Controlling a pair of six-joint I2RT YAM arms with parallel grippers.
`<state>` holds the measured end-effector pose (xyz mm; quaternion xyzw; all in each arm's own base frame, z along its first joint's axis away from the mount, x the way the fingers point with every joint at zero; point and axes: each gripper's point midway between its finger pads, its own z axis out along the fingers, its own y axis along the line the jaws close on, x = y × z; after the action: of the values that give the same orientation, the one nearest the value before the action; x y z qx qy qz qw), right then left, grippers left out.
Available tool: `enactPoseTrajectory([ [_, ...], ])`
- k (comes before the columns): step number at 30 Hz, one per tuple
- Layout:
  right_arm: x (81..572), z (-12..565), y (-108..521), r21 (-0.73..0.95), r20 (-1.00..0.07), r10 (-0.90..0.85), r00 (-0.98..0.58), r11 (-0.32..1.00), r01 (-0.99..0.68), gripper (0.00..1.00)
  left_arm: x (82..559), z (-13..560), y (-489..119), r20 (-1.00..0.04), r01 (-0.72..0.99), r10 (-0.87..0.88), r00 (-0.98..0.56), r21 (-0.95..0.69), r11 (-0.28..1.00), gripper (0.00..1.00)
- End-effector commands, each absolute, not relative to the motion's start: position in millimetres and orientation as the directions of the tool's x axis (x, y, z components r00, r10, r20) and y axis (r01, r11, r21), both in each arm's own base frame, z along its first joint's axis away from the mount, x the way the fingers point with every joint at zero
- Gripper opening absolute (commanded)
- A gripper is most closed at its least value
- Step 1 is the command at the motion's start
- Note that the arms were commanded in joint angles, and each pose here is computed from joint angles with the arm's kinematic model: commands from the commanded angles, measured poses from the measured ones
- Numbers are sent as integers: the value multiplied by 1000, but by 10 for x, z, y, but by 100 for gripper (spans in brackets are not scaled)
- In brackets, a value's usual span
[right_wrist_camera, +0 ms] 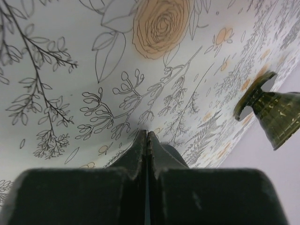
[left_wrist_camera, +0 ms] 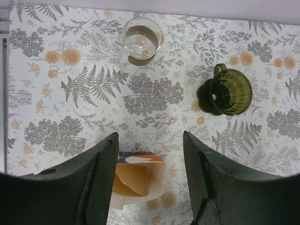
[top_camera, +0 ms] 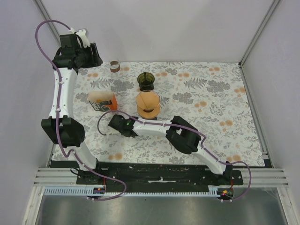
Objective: Place the coffee filter in the dripper
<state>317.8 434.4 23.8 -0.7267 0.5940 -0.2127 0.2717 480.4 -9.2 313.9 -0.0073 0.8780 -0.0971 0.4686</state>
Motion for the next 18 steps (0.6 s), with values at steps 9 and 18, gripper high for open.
enactPoseTrajectory([
  [9,3217,105,3521,-658,102,-995,0,-67,-750,0,4848,3517,-87,-879,134,-64,-473,-143,981,63],
  [18,3150,-101,2756,-645,172,-978,-117,-22,-764,0,4867,3472,-107,-873,148,-65,-484,-155,977,63],
])
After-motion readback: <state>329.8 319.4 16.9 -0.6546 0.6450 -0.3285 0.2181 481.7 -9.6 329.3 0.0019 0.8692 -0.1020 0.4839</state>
